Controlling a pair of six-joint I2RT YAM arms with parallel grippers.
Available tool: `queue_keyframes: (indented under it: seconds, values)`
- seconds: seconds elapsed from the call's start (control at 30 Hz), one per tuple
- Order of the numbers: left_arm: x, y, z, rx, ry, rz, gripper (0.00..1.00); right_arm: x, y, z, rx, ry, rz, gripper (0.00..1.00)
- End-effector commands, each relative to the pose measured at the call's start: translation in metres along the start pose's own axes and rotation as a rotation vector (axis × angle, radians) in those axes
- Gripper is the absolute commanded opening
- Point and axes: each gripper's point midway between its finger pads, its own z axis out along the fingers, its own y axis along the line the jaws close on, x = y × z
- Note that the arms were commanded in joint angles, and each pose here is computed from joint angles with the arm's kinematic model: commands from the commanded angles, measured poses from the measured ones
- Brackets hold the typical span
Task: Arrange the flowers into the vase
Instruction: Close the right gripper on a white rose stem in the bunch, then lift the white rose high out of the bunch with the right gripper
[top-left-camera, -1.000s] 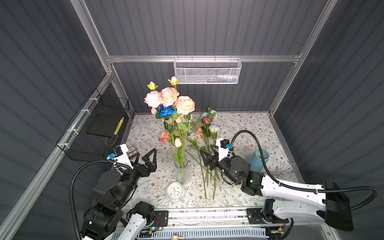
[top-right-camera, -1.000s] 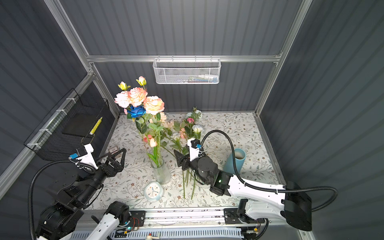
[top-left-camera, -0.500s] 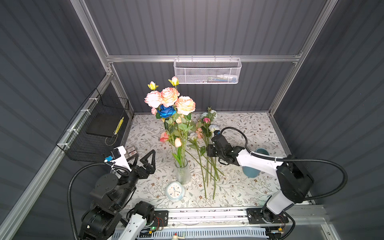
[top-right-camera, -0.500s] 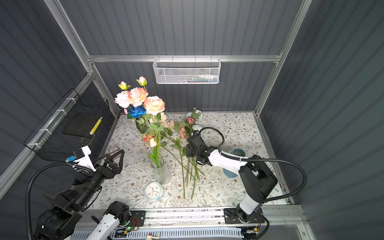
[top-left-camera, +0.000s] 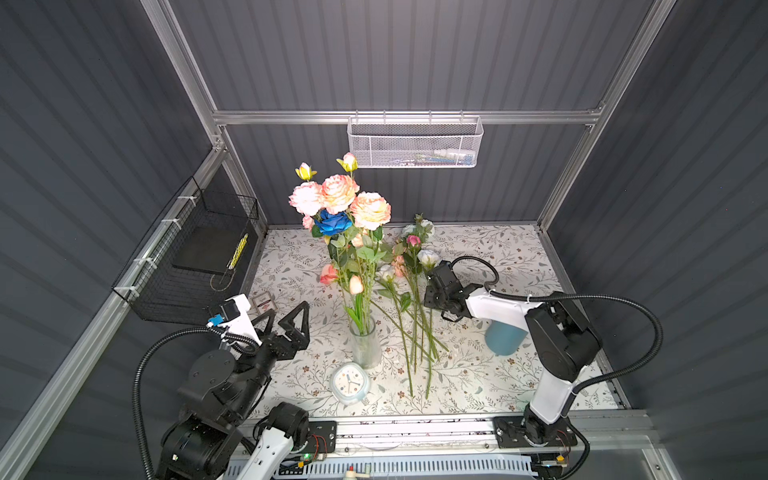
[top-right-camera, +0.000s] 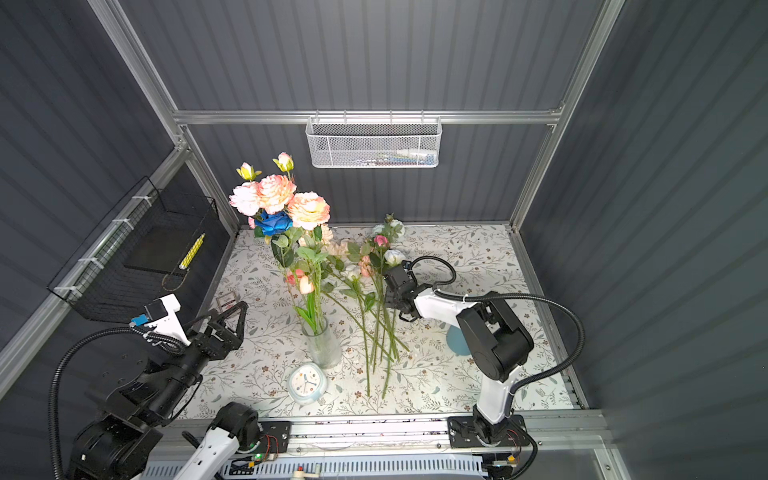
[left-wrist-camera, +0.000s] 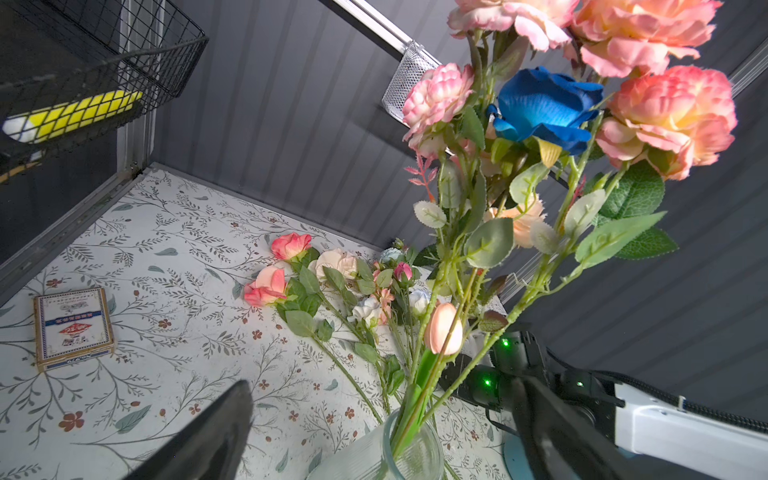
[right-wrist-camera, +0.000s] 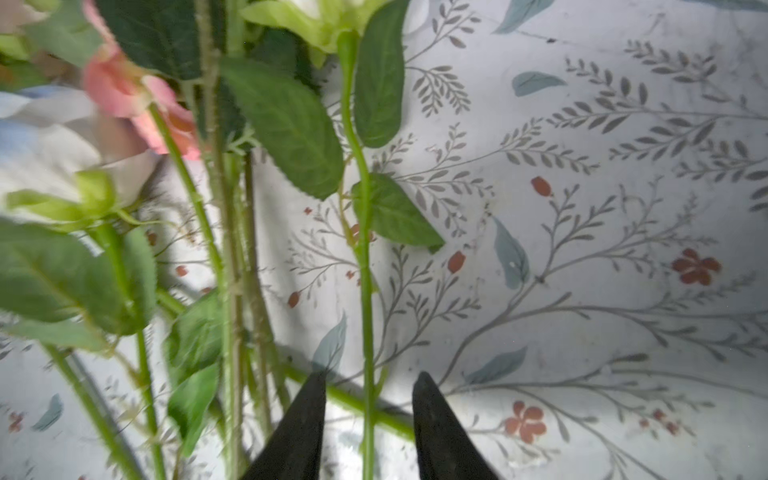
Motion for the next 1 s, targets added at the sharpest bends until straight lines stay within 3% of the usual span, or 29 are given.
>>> queue_keyframes:
  seconds: [0.0, 0.17, 0.33, 0.47, 0.77, 0.97]
  values:
    - [0.002, 0.003, -0.002, -0.009, -0.001, 0.015, 1.0, 0.002, -0.007, 0.016, 0.044, 0.036, -0.002, 0.38]
    - [0.001, 0.003, -0.002, -0.013, 0.0, 0.016, 1.0, 0.001, -0.009, 0.03, 0.061, 0.058, -0.012, 0.35]
    - [0.002, 0.003, -0.002, -0.015, 0.002, 0.015, 1.0, -0.004, -0.009, 0.029, 0.06, 0.043, -0.032, 0.12]
    - [0.001, 0.003, -0.001, -0.014, 0.001, 0.016, 1.0, -0.018, -0.005, 0.013, 0.016, -0.035, -0.051, 0.0]
    - [-0.005, -0.004, -0.001, 0.01, -0.003, 0.015, 1.0, -0.053, 0.0, -0.07, -0.08, -0.271, -0.068, 0.0]
    - [-0.016, -0.023, -0.004, 0.08, -0.003, 0.037, 1.0, -0.06, 0.014, -0.148, -0.203, -0.42, -0.097, 0.0]
